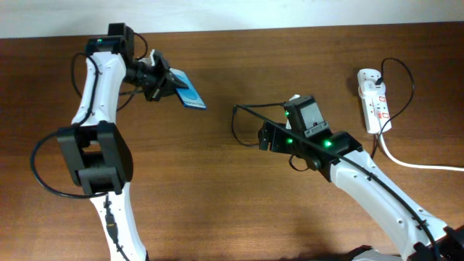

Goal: Plug charger to phone and switch on socket
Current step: 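Move the right gripper to the black cable end and grasp it, then lift the cable plug with the right gripper toward the phone's bottom port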

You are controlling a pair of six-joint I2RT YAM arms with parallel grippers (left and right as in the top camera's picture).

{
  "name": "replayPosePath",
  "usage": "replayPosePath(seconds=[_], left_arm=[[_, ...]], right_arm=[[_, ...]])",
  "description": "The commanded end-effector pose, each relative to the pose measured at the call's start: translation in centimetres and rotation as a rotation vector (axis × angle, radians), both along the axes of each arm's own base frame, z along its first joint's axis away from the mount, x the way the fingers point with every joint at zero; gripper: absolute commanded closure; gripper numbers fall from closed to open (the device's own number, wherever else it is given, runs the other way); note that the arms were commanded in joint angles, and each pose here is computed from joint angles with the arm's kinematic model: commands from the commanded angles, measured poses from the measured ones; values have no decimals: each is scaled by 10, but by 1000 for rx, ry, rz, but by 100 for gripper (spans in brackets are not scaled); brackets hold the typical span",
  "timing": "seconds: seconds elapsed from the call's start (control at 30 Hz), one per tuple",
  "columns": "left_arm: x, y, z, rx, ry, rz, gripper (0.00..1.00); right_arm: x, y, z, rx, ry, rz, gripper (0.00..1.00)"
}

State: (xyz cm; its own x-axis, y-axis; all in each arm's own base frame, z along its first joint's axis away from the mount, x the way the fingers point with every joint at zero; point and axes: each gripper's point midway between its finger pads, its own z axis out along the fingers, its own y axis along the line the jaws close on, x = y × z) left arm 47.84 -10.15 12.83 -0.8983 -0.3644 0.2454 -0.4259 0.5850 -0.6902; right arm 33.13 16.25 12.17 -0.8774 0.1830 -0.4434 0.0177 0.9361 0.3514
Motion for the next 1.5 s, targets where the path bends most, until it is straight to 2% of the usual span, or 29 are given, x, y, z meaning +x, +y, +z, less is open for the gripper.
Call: replayPosePath(seconds=[0.0, 0.03, 0.1, 0.13, 0.2, 0.23, 0.33, 0.5, 0.67, 0.77, 1.07, 1.47], left_arm=[[8, 40, 9, 16, -51, 60, 100], [10, 51, 10, 13, -67, 69, 100], [14, 58, 29, -106, -189, 24, 100], [14, 61, 40, -168, -228, 19, 100], [15, 66, 49, -229, -249, 33, 100], [15, 68, 54, -258, -256, 41, 100], [15, 67, 54, -259, -253, 39, 100], [13, 69, 48, -224, -236, 41, 100], [13, 69, 48, -226, -231, 42, 100], [12, 69, 47, -218, -228, 39, 100], [10, 69, 45, -212, -218, 38, 100], [10, 69, 45, -213, -217, 39, 100]], right_arm=[[18, 18, 21, 11, -10, 70, 15], [25, 22, 25, -5, 9, 86, 17], [43, 31, 30, -28, 43, 112, 22], [50, 38, 30, -17, 56, 121, 27], [66, 57, 30, 36, 70, 155, 43], [74, 67, 26, 68, 73, 173, 46], [88, 95, 4, 193, 112, 189, 50], [101, 109, -31, 254, 162, 157, 66], [104, 111, -71, 246, 226, 131, 69], [105, 110, -84, 235, 238, 124, 73], [102, 107, -122, 205, 292, 110, 75], [122, 105, -118, 185, 200, 90, 75]])
